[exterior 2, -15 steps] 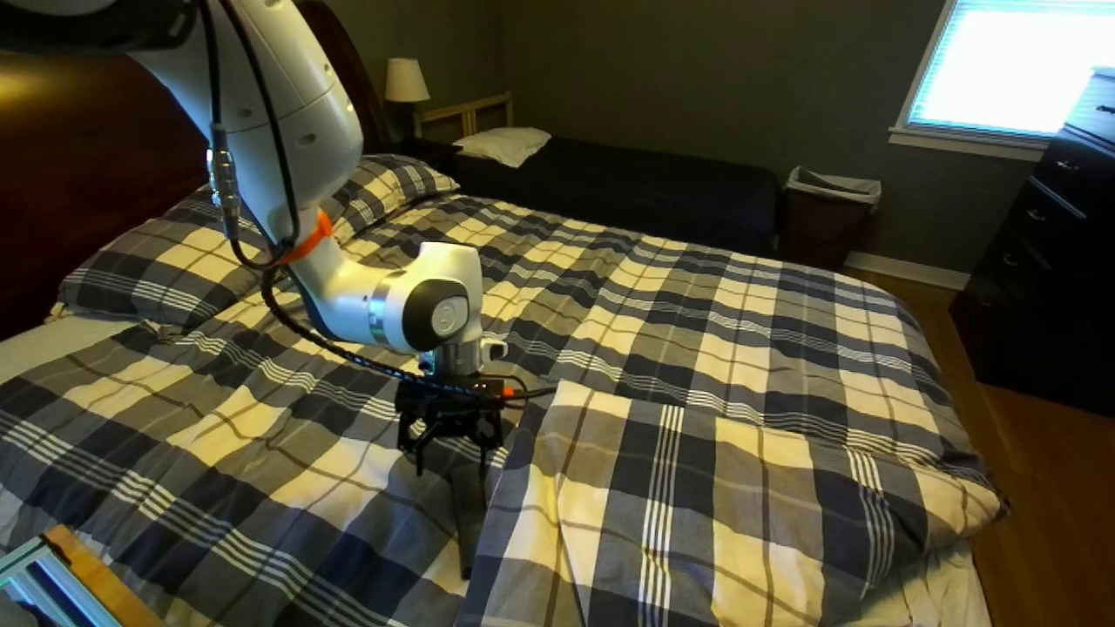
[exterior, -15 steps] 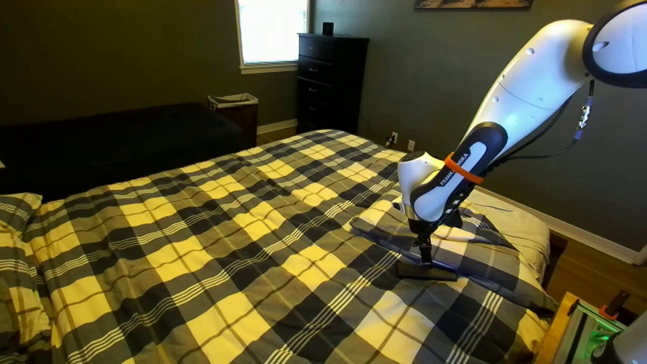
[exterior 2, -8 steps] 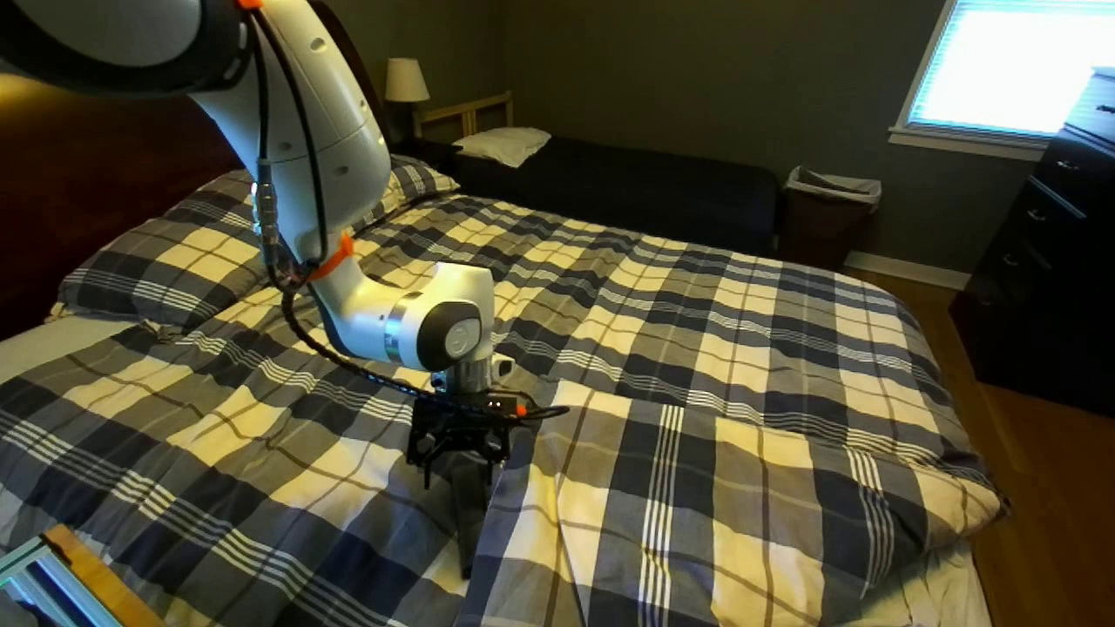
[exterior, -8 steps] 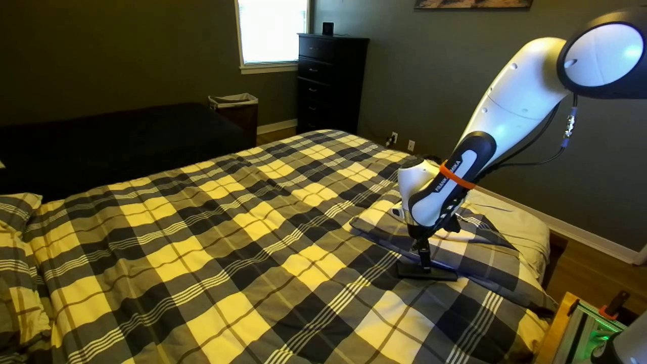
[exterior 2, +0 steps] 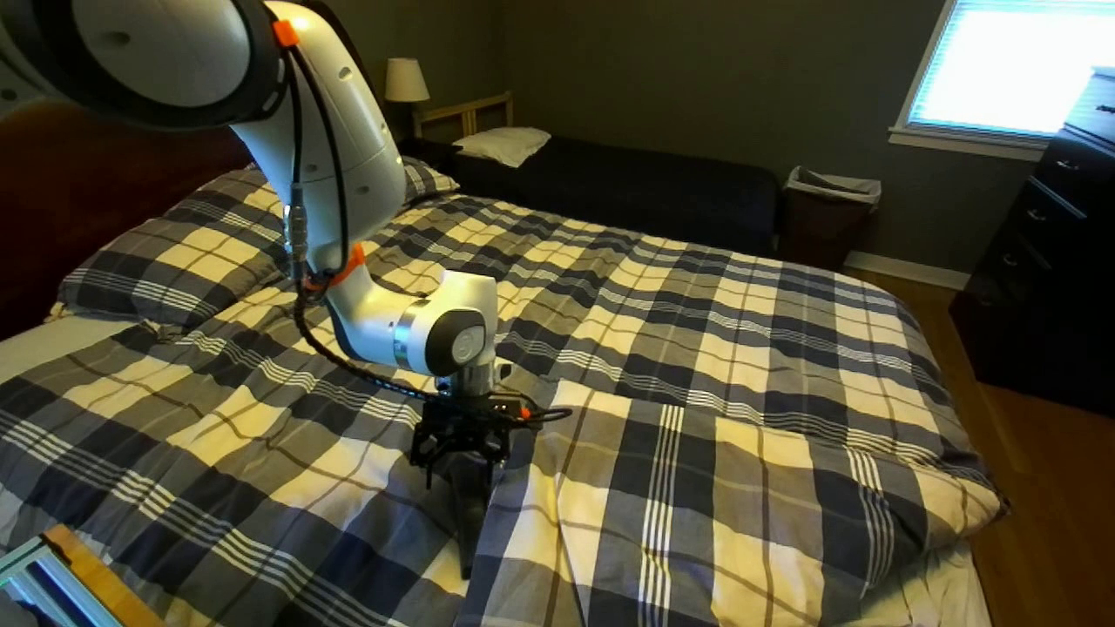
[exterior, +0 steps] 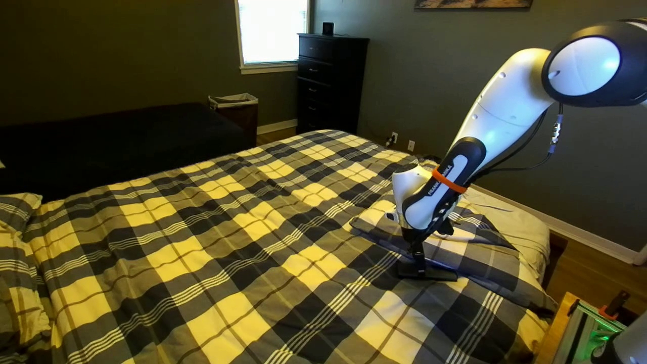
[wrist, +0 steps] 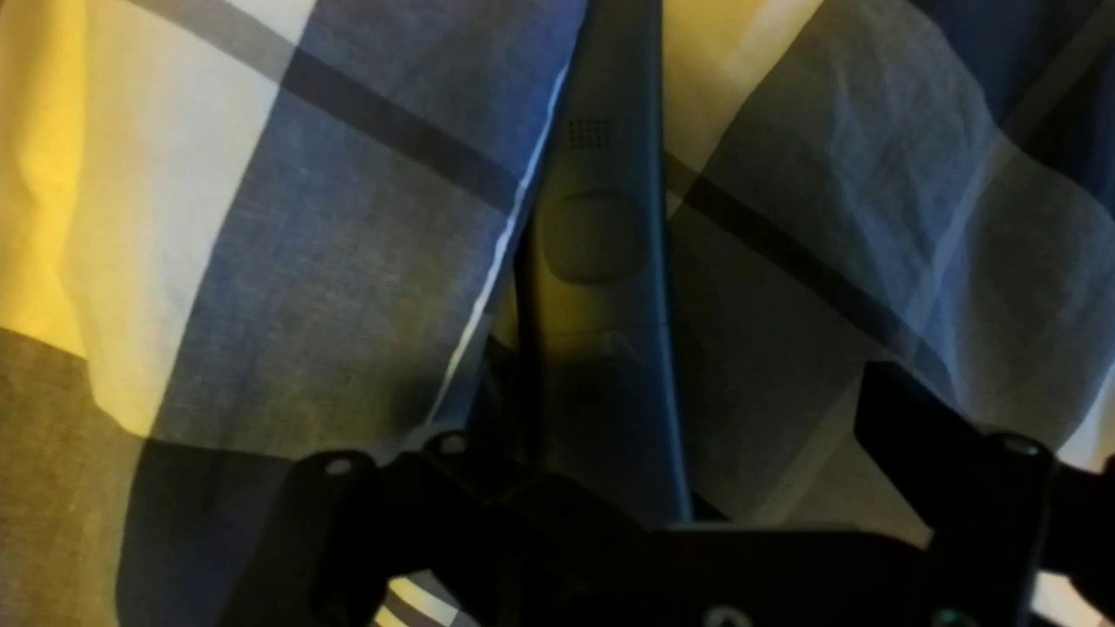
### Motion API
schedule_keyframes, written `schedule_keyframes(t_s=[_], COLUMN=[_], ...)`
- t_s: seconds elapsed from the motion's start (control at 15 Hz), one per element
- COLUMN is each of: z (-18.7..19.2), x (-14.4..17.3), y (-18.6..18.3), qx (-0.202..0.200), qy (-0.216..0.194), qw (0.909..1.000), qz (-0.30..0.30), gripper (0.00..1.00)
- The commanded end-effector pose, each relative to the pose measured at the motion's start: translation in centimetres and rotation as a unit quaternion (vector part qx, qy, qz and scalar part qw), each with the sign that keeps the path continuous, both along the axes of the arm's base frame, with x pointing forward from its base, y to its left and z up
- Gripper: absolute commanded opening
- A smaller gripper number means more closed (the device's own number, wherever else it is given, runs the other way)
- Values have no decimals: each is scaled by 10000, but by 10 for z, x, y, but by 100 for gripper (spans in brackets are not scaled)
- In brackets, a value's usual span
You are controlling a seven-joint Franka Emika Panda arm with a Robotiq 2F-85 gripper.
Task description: Move the black remote to the right and then cover it with the duvet
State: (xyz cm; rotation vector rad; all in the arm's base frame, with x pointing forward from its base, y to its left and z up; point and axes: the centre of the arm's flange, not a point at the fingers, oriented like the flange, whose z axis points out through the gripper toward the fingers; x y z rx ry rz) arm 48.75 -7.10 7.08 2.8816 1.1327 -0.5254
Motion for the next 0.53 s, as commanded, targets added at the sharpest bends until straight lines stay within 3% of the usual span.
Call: schedule_keyframes(t_s=[0.0, 0.4, 0.47], z=[-18, -31, -32], x=[10, 19, 20], y=[1, 0, 0], qx=[86, 41, 45], qy=[78, 157, 157], qw=[9999, 9999, 9999], qz=[8, -51, -50], gripper=[100, 100, 83])
